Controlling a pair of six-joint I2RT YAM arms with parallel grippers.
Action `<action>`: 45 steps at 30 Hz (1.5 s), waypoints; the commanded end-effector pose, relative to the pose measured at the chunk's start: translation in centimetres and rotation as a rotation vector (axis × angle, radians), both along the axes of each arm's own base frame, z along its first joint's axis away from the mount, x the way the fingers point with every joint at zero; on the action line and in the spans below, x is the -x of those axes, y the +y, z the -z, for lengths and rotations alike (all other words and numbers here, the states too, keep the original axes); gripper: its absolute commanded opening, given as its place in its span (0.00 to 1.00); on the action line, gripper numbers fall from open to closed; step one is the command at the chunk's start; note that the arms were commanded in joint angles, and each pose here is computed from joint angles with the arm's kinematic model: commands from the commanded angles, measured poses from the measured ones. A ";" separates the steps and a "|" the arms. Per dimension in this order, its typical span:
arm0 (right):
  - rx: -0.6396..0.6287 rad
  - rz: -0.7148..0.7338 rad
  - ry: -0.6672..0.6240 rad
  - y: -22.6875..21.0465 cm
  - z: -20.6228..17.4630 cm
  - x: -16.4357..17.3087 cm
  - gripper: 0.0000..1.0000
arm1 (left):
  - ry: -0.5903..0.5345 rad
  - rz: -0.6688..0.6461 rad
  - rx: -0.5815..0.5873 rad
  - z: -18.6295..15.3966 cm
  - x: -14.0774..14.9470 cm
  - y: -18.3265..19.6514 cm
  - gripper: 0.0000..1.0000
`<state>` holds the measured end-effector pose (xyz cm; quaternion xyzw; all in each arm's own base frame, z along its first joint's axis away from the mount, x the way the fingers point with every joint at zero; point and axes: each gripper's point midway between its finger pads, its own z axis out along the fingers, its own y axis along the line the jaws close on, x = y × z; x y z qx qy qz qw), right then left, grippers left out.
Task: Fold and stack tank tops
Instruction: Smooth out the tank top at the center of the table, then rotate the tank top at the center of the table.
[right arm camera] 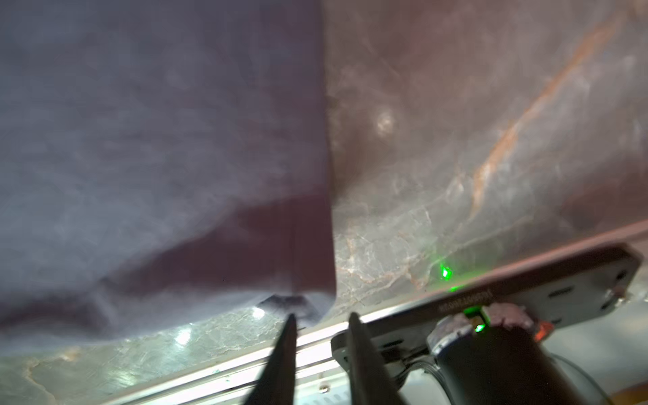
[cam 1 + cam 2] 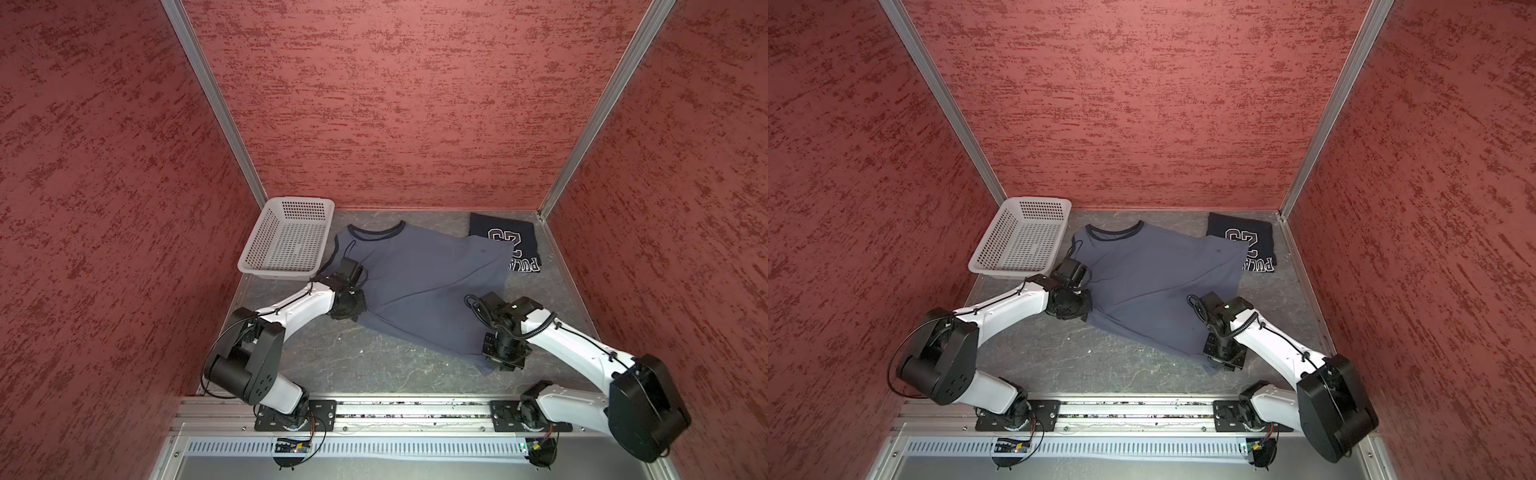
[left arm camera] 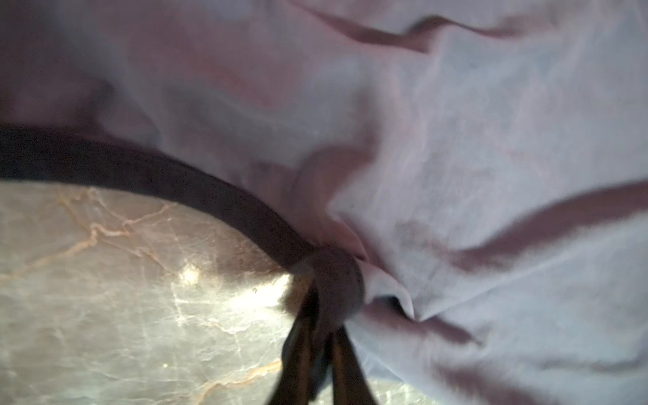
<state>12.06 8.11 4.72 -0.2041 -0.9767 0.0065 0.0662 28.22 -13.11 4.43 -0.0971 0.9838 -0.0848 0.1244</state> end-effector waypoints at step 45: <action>-0.175 0.399 -0.261 -2.4 3.4 -5.2 0.77 | 0.091 0.129 0.132 2.9 7.0 -9.2 0.77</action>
